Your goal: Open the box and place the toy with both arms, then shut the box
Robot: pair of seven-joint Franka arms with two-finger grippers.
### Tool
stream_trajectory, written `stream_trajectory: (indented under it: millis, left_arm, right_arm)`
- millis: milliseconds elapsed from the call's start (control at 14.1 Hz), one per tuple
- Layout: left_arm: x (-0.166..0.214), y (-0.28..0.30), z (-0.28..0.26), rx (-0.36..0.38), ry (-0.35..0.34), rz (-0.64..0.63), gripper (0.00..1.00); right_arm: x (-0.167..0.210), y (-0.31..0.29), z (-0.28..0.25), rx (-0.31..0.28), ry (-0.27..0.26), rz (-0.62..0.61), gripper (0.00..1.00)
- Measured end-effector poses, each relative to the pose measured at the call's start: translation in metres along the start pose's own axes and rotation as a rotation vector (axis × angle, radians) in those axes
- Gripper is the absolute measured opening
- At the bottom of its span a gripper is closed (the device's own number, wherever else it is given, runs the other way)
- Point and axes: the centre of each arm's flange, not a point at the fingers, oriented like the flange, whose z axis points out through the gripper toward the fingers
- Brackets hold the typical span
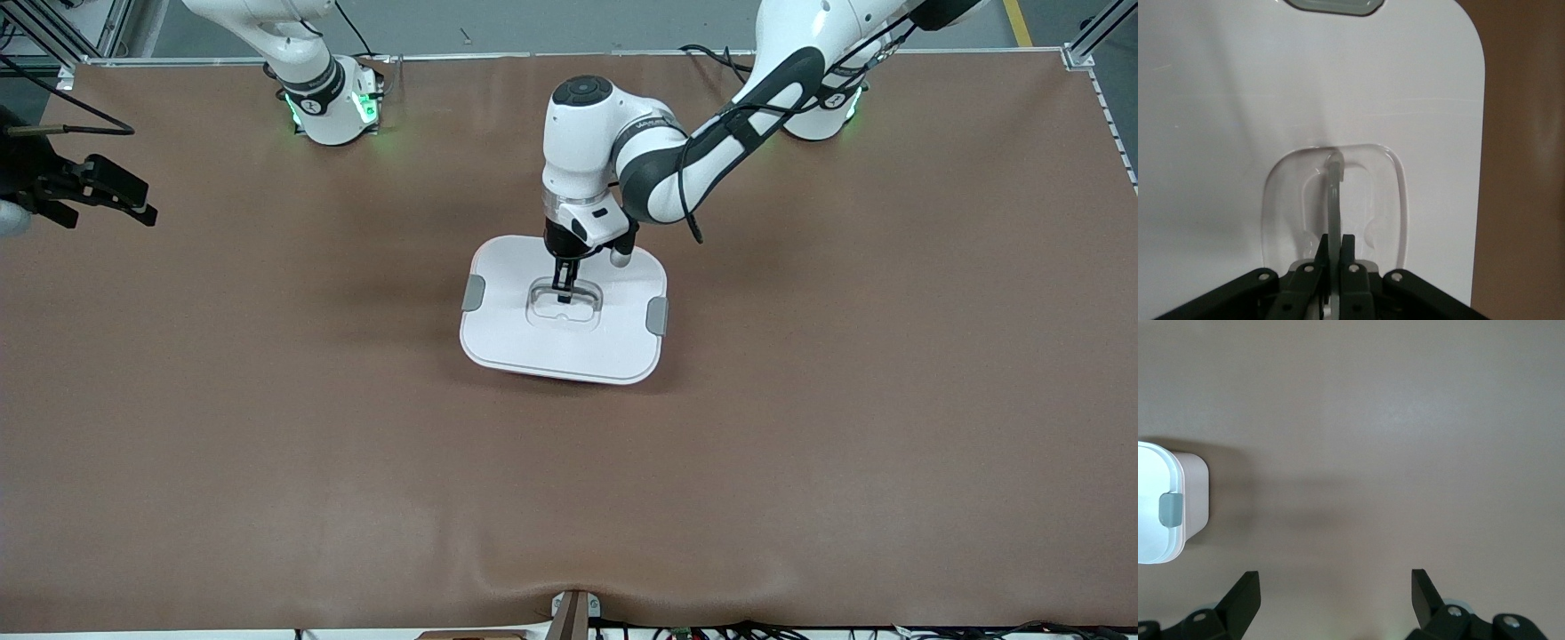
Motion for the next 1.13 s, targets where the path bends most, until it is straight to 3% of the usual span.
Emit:
stream_trajectory:
  millis: [778,1132]
  left_arm:
    - [-0.005,-0.004,0.003,0.005,0.002,0.004,0.07]
    - [-0.011,-0.005,0.007,-0.008,0.034,0.003,0.07]
  right_arm:
    - [0.0,0.001,0.0,0.0,-0.003,0.002,1.0]
    - [-0.003,0.006,0.002,-0.01,-0.024,0.01,1.0]
